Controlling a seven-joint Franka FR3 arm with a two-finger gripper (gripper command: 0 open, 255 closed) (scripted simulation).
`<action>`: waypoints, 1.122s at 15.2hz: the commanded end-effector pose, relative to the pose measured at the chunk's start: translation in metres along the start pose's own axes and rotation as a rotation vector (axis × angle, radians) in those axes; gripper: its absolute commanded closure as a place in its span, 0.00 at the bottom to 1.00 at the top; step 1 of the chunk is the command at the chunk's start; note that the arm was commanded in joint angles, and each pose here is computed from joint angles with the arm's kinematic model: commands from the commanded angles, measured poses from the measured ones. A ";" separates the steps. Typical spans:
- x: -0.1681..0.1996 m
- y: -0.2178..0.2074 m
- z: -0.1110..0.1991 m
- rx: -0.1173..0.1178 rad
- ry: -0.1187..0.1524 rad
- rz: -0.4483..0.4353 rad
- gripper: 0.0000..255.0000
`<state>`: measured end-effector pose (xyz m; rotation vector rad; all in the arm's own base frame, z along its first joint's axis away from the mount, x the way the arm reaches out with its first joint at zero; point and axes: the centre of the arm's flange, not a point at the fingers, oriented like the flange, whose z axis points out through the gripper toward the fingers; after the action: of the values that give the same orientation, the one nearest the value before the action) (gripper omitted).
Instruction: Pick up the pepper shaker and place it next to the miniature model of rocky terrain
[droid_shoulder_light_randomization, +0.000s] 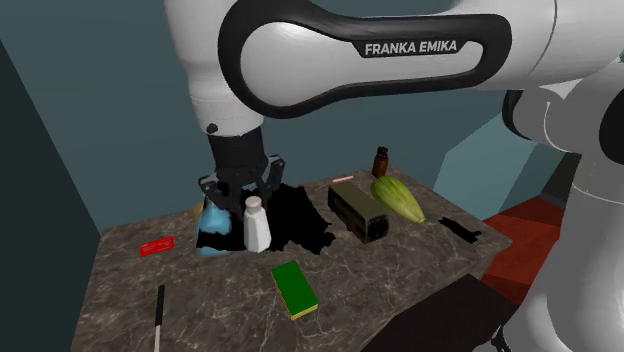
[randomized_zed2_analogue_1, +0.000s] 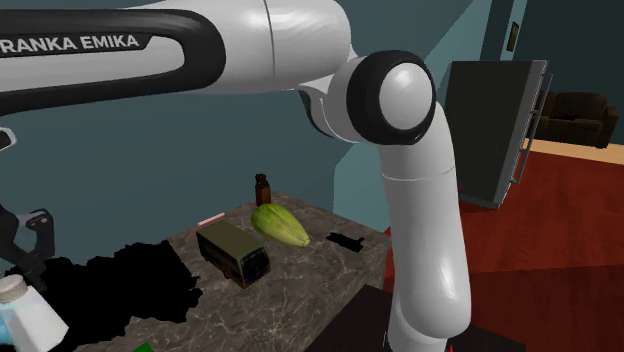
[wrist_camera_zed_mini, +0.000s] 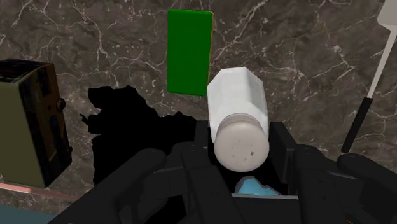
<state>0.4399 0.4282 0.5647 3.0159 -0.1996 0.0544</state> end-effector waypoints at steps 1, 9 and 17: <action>0.004 -0.029 0.000 -0.001 0.000 0.004 1.00; 0.004 -0.050 0.035 -0.001 0.000 0.004 1.00; 0.002 -0.055 0.077 -0.001 0.000 0.004 1.00</action>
<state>0.4518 0.4731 0.4869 3.0146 -0.2050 0.0541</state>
